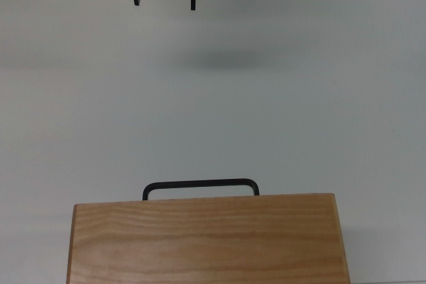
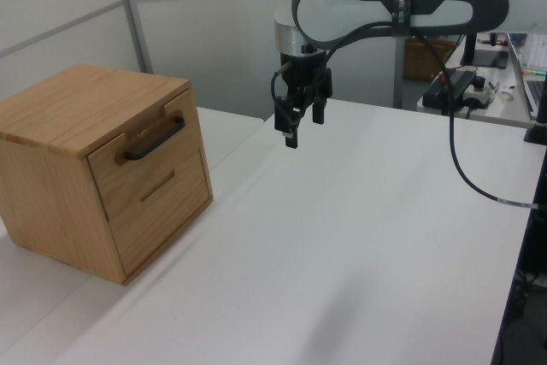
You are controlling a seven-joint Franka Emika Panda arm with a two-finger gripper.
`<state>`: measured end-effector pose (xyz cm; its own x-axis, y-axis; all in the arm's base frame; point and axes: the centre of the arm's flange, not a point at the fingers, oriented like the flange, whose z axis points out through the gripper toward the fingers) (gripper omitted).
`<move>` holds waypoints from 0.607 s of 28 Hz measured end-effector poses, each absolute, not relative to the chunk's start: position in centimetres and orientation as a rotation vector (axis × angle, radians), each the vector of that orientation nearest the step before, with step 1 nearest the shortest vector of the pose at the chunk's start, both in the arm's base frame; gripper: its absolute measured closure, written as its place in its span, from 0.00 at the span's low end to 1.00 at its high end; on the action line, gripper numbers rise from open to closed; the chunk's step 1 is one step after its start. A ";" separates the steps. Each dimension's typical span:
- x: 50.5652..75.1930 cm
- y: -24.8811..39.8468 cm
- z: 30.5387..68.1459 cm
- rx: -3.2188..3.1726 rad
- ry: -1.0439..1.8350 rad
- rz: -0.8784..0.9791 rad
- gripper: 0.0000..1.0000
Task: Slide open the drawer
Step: 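Move the open gripper toward the black handle of the upper drawer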
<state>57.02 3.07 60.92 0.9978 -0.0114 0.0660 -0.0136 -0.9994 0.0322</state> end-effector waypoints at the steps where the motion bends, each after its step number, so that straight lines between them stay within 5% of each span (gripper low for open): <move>1: 57.1 3.1 60.9 3.114 -0.020 0.105 0.00; 8: 58.6 3.8 60.7 3.165 -0.209 0.224 0.00; 17: 62.4 4.1 59.2 3.129 -0.828 0.426 0.00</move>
<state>62.41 4.12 59.19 0.8380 -0.5001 0.2180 -0.4680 -0.8644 -0.1839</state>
